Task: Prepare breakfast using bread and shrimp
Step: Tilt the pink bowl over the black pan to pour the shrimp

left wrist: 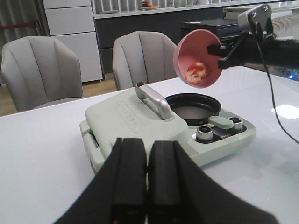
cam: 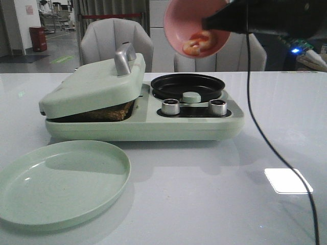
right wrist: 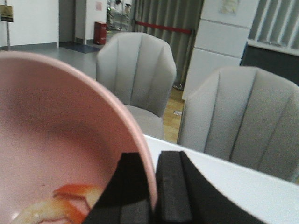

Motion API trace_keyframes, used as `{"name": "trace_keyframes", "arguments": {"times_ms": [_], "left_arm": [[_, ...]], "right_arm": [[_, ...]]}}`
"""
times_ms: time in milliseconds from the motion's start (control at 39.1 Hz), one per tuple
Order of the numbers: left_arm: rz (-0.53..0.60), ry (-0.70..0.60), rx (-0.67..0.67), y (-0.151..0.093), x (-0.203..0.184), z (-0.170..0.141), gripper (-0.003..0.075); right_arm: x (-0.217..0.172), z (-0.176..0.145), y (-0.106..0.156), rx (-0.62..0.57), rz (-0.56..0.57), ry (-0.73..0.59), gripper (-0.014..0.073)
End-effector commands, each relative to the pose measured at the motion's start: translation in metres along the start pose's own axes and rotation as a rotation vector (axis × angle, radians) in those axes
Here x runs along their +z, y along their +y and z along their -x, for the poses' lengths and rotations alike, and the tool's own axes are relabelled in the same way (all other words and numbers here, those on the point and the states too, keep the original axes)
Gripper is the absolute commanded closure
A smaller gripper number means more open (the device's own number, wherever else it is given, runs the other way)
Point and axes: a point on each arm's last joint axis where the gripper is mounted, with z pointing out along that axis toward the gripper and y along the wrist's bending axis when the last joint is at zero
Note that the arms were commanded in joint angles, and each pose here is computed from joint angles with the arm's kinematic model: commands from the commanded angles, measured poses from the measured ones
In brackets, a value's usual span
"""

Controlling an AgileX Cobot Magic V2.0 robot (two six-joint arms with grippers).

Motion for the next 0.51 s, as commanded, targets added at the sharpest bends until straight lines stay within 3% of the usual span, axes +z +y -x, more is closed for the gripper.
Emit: {"name": "trace_keyframes", "arguments": {"times_ms": [0, 102, 486], "left_arm": [[0.020, -0.095, -0.025, 0.002, -0.001, 0.016, 0.0606], [0.020, -0.095, -0.025, 0.002, -0.001, 0.016, 0.0606], [0.020, -0.095, -0.025, 0.002, -0.001, 0.016, 0.0606]], "right_arm": [[0.001, 0.026, 0.001, -0.077, 0.005, -0.263, 0.0454], [0.004, 0.013, 0.005, -0.158, -0.006, -0.302, 0.0454], [0.010, 0.013, 0.011, -0.670, -0.126, -0.407, 0.0454]]}}
